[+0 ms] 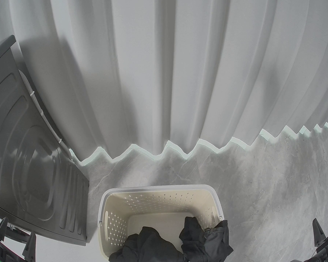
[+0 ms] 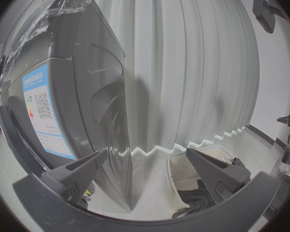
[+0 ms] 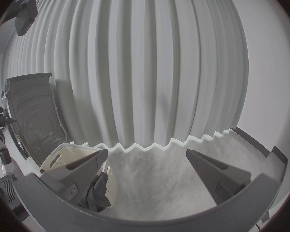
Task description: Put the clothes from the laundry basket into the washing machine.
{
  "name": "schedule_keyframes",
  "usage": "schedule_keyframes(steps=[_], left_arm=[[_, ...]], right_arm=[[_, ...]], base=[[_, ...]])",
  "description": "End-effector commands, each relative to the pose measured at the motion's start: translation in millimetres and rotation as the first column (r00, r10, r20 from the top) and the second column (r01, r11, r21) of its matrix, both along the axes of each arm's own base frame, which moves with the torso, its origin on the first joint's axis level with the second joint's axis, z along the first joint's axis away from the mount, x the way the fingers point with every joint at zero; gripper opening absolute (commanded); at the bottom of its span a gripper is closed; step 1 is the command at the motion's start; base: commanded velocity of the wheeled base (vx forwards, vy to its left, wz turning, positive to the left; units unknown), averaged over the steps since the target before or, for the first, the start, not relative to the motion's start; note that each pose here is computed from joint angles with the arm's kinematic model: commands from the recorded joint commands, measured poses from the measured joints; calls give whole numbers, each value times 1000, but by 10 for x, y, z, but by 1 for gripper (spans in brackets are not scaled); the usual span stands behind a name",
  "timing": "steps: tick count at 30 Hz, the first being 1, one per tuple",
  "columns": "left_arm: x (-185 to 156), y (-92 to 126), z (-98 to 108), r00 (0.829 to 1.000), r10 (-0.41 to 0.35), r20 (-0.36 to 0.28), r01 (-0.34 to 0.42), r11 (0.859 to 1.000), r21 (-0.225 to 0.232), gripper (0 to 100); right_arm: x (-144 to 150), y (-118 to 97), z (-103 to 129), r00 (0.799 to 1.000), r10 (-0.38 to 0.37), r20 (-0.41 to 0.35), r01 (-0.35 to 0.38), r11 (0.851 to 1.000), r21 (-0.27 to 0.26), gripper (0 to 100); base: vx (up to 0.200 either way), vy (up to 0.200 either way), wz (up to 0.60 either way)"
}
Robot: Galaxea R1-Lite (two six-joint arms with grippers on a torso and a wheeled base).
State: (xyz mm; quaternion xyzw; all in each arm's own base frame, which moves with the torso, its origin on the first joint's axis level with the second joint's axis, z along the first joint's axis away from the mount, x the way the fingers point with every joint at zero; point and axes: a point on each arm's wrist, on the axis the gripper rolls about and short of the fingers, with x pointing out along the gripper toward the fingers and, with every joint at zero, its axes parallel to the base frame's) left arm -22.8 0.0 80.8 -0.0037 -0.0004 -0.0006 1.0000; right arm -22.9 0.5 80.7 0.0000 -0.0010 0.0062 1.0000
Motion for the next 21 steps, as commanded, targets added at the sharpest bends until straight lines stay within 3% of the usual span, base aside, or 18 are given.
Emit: schedule_keyframes(steps=[1, 6, 9, 21], left_arm=[[0, 0, -53, 1000, 0, -1, 0, 1000, 0, 100], [0, 0, -53, 1000, 0, -1, 0, 1000, -2, 100], [0, 0, -53, 1000, 0, -1, 0, 1000, -2, 100], [0, 0, -53, 1000, 1, -1, -1, 1000, 0, 100]], right_arm=[[1, 0, -53, 1000, 0, -2, 0, 1000, 0, 100], [1, 0, -53, 1000, 0, -2, 0, 1000, 0, 100], [1, 0, -53, 1000, 0, -2, 0, 1000, 0, 100], [1, 0, -53, 1000, 0, -2, 0, 1000, 0, 100]], base=[[0, 0, 0], [0, 0, 0], [200, 0, 0], [0, 0, 0]])
